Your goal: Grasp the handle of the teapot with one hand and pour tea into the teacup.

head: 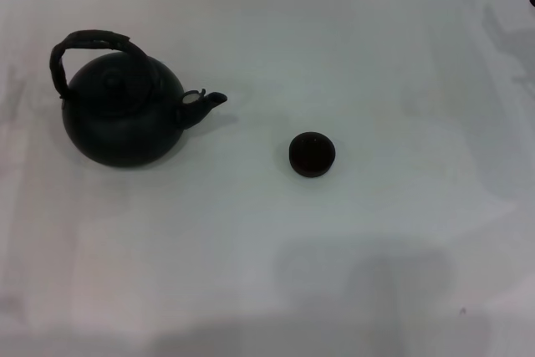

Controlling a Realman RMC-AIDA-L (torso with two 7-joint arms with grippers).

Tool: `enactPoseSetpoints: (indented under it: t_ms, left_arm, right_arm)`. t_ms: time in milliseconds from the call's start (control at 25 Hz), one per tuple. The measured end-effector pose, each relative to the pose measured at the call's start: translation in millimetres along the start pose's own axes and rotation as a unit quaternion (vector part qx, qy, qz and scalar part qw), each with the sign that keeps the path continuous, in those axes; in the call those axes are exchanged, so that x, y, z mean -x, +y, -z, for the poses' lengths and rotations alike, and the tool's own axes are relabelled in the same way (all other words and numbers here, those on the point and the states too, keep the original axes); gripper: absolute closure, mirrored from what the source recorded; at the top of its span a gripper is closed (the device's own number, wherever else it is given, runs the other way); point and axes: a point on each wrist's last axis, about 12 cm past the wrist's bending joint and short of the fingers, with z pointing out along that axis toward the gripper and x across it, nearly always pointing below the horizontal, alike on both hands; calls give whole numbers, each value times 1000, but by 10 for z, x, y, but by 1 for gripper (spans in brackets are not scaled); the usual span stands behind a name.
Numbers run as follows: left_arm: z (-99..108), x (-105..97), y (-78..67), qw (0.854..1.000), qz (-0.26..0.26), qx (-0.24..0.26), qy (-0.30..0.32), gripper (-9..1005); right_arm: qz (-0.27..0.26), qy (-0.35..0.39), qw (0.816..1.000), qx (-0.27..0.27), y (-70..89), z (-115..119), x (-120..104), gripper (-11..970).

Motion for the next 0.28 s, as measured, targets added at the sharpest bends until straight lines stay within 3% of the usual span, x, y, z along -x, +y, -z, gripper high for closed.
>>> enactPoseSetpoints:
  t_ms: [280]
  left_arm:
    - [-44, 10, -18, 1000, 16, 1, -4, 120]
  right_arm:
    - [1, 8, 1000, -3, 5, -30, -3, 103]
